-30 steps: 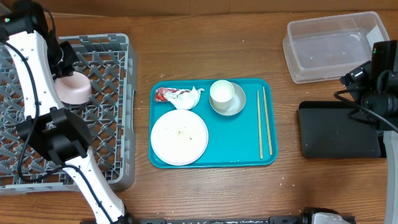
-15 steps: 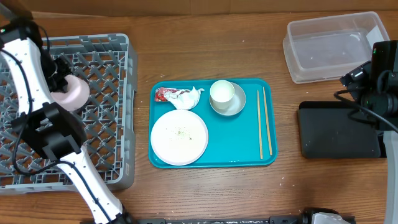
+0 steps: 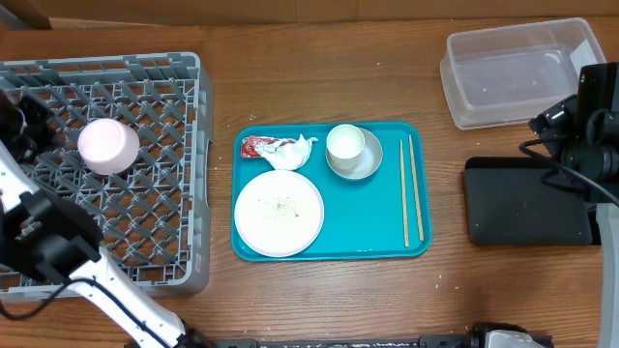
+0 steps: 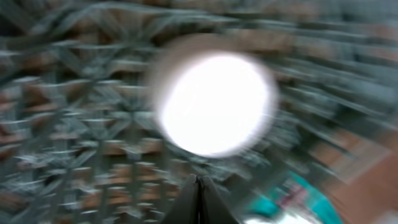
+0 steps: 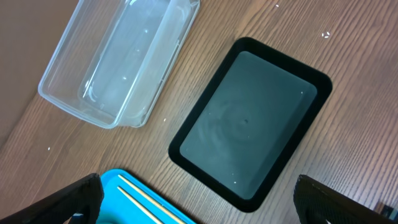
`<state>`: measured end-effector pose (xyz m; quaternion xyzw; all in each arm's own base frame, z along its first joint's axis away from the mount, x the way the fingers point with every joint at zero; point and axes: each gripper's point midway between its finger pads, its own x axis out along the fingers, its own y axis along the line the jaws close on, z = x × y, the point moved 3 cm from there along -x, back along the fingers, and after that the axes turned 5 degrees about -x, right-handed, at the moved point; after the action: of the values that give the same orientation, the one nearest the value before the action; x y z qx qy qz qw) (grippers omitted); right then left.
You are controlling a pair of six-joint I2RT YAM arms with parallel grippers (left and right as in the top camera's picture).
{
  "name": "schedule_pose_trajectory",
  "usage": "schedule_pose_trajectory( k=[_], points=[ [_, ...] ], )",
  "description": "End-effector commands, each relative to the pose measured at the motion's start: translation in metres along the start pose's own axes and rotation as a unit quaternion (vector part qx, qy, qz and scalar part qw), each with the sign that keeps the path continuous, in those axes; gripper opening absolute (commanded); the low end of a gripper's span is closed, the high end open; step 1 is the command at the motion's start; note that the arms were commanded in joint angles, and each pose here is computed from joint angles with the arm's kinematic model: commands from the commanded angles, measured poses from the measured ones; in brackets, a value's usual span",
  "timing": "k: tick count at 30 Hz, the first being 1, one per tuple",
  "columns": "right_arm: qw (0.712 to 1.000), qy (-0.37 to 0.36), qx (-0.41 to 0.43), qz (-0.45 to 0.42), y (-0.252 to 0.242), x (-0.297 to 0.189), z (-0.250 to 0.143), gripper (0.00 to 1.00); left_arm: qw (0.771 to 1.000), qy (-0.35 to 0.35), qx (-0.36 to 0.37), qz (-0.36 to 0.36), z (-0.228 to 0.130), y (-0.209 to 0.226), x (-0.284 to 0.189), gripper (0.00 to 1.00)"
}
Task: Sort waste into correct bins and load items into the dishwasher
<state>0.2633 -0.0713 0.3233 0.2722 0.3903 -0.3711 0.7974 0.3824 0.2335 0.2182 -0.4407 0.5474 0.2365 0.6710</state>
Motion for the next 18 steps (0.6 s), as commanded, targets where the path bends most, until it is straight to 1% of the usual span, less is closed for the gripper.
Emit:
schedule_pose_trajectory(
  k=[1, 4, 5, 6, 7, 10, 11, 13, 15, 18],
  points=[
    [1.000, -0.005, 0.006, 0.001, -0.001, -0.002, 0.003, 1.00, 0.982, -0.016, 0.129, -0.138, -0.055, -0.076, -0.061, 0.04],
    [1.000, -0.005, 0.006, 0.001, -0.001, -0.002, 0.003, 1.00, 0.968, -0.011, 0.206, -0.146, -0.092, -0.107, -0.070, 0.04],
    [1.000, -0.005, 0.006, 0.001, -0.001, -0.002, 0.003, 1.00, 0.961, 0.000, 0.233, -0.148, -0.108, -0.119, -0.068, 0.19],
    [1.000, -0.005, 0.006, 0.001, -0.001, -0.002, 0.003, 1.00, 0.956, 0.012, 0.253, -0.148, -0.121, -0.128, -0.064, 0.37],
    [1.000, -0.005, 0.006, 0.001, -0.001, -0.002, 0.003, 1.00, 0.947, 0.030, 0.282, -0.147, -0.140, -0.142, -0.057, 0.49],
    [1.000, -0.005, 0.006, 0.001, -0.001, -0.002, 0.003, 1.00, 0.924, 0.068, 0.352, -0.135, -0.183, -0.171, -0.034, 0.54],
    [1.000, -0.005, 0.006, 0.001, -0.001, -0.002, 0.003, 1.00, 0.915, 0.079, 0.376, -0.124, -0.200, -0.181, -0.023, 0.54],
    [1.000, -0.005, 0.006, 0.001, -0.001, -0.002, 0.003, 1.00, 0.894, 0.100, 0.427, -0.094, -0.236, -0.201, 0.005, 0.49],
    [1.000, -0.005, 0.006, 0.001, -0.001, -0.002, 0.003, 1.00, 0.879, 0.110, 0.458, -0.072, -0.259, -0.211, 0.025, 0.49],
    [1.000, -0.005, 0.006, 0.001, -0.001, -0.002, 0.003, 1.00, 0.849, 0.126, 0.512, -0.042, -0.303, -0.229, 0.062, 0.49]
  ],
)
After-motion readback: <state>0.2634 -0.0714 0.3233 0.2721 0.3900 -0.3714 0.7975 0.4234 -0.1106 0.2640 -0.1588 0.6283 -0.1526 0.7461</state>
